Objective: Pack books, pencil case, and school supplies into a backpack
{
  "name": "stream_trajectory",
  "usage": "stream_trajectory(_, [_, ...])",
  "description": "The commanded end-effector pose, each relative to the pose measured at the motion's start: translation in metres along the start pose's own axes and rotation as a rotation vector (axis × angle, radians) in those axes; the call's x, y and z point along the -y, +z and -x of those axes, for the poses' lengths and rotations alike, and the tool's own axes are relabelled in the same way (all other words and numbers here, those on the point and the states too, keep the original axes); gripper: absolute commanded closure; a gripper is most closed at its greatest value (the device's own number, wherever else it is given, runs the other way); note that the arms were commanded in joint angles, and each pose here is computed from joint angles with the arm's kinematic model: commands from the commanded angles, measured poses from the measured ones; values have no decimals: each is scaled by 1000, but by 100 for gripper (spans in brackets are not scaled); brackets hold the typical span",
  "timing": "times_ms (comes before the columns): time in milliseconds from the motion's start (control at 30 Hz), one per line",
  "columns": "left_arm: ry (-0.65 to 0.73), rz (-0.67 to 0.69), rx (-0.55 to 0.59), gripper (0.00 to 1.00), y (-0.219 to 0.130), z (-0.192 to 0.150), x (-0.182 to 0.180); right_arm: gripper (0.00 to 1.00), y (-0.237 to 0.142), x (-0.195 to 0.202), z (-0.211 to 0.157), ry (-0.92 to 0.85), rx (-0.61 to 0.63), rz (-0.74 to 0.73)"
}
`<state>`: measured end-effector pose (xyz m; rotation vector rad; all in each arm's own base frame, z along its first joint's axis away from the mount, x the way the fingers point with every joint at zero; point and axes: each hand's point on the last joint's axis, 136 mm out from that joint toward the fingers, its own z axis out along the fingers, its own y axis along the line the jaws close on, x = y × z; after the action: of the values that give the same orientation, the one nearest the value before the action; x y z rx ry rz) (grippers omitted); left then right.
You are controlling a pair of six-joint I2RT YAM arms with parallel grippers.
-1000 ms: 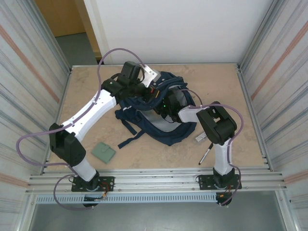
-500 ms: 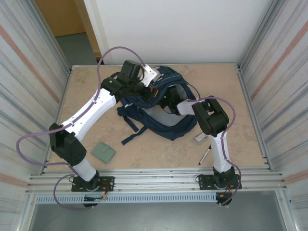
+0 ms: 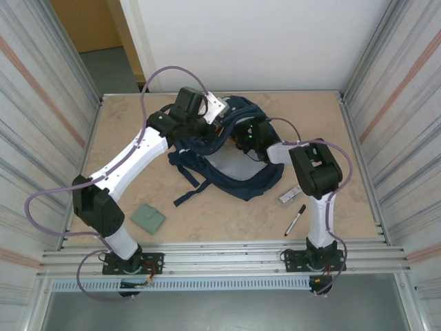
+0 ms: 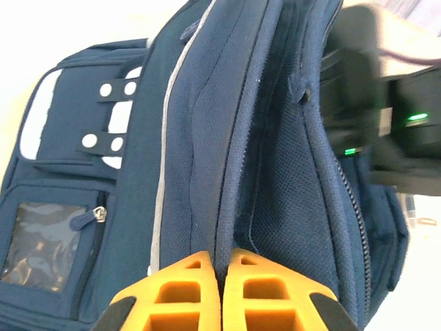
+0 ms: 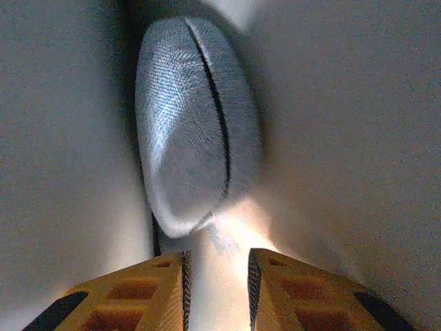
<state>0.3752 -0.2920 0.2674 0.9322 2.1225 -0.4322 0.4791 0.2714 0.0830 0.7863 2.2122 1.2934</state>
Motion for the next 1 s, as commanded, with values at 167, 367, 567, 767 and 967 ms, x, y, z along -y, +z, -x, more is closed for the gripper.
stream_trajectory(167, [-19, 27, 0, 100, 12, -5, -6, 71, -65, 4, -27, -71, -81, -49])
stream_trajectory(367, [10, 119, -74, 100, 28, -23, -9, 62, -152, 10, -15, -264, 24, -222])
stream_trajectory(567, [69, 125, -144, 97, 42, -48, 13, 51, -257, -5, 13, -478, 262, -431])
stream_trajectory(767, [-132, 193, -156, 25, 16, -79, 9, 18, -352, -61, 28, -656, 520, -388])
stream_trajectory(967, [-460, 477, -165, 1, -49, -161, -38, 16, -351, -115, -14, -833, 348, -62])
